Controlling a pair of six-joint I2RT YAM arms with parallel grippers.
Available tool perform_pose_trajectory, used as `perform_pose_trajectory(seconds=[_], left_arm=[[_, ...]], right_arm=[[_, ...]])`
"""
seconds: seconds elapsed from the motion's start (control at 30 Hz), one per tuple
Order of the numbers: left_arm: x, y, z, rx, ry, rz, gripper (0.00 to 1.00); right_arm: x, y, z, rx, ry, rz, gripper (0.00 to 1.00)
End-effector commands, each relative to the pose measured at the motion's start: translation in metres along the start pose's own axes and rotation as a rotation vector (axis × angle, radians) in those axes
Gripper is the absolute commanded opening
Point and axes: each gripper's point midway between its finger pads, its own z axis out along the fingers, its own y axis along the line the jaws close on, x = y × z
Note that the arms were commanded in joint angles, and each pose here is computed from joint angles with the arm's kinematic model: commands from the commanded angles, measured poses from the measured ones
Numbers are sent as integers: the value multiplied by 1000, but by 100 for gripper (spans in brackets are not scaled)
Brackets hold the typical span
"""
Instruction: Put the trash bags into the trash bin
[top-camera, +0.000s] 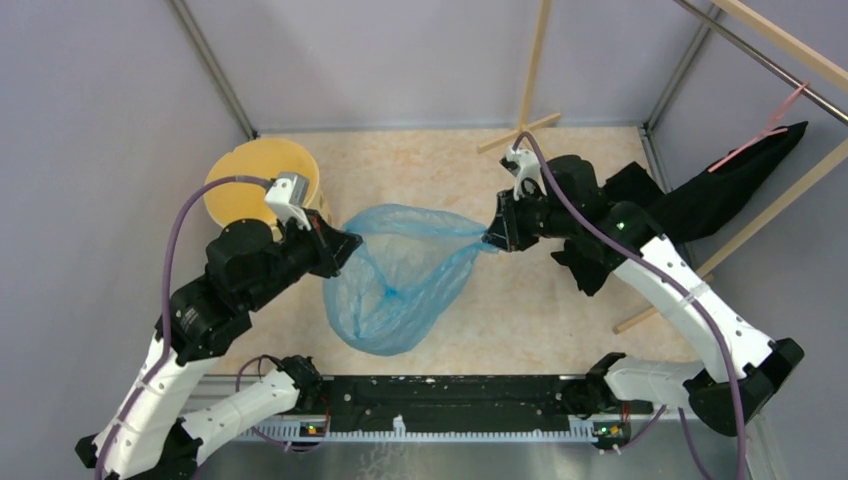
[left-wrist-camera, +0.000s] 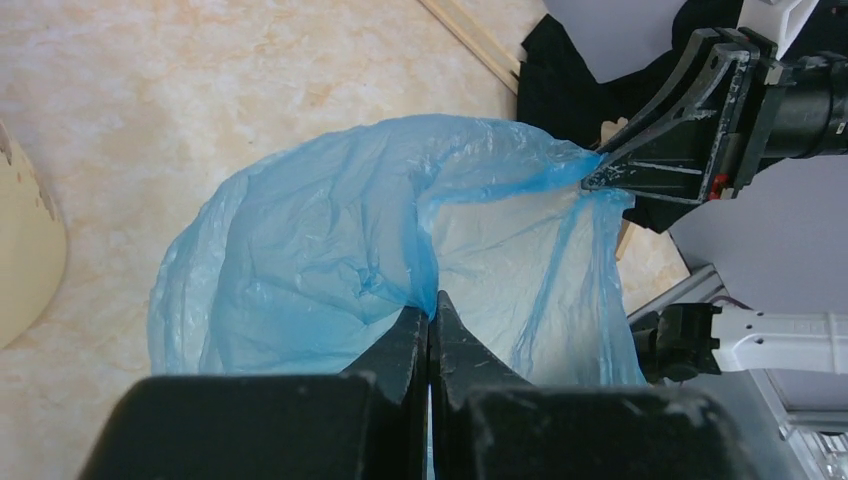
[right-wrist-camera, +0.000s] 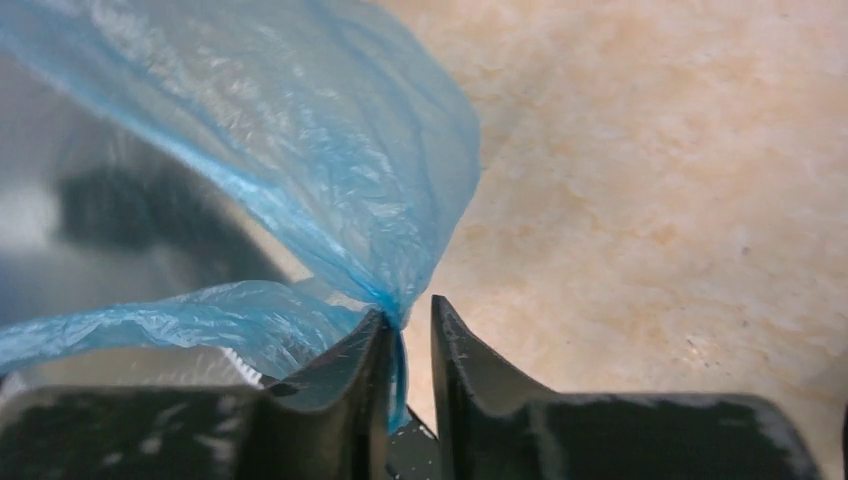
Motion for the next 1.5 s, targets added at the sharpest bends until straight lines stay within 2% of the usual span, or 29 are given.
perform_pose_trajectory(seconds=[0.0, 0.07, 0.23, 0.33, 0.5, 0.6, 0.8, 0.97, 1.03, 1.17, 1.37, 1.47], left_arm=[[-18, 0, 10, -12, -73, 29, 0], [-21, 3, 14, -35, -89, 28, 0], [-25, 10, 21, -72, -117, 24, 0], [-24, 12, 24, -83, -125, 11, 0], [-23, 13, 28, -77, -144, -6, 0], [-21, 9, 33, -52, -143, -13, 0], [-19, 3, 38, -17, -134, -11, 0], [-17, 4, 40, -20, -136, -15, 0], [-17, 5, 41, -22, -138, -15, 0], [-19, 12, 40, -64, -153, -22, 0], [-33, 27, 39, -159, -229, -89, 0], [-44, 21, 41, -140, -259, -82, 0]], right_arm=[[-40, -29, -12, 196, -130, -73, 26], [-49, -32, -16, 221, -153, -92, 38], [-51, -27, -19, 254, -148, -153, 76], [-56, -14, -26, 261, -161, -134, 84], [-77, -6, -55, 294, -293, 64, 98], [-80, -5, -66, 292, -351, 136, 99], [-83, 11, -81, 213, -408, 172, 99], [-107, 4, -112, 270, -567, 186, 99], [-109, 12, -100, 230, -530, 154, 99], [-95, 47, -58, 19, -365, 135, 99], [-83, 49, -41, 126, -347, 119, 99], [-81, 38, -49, 285, -322, 33, 99]])
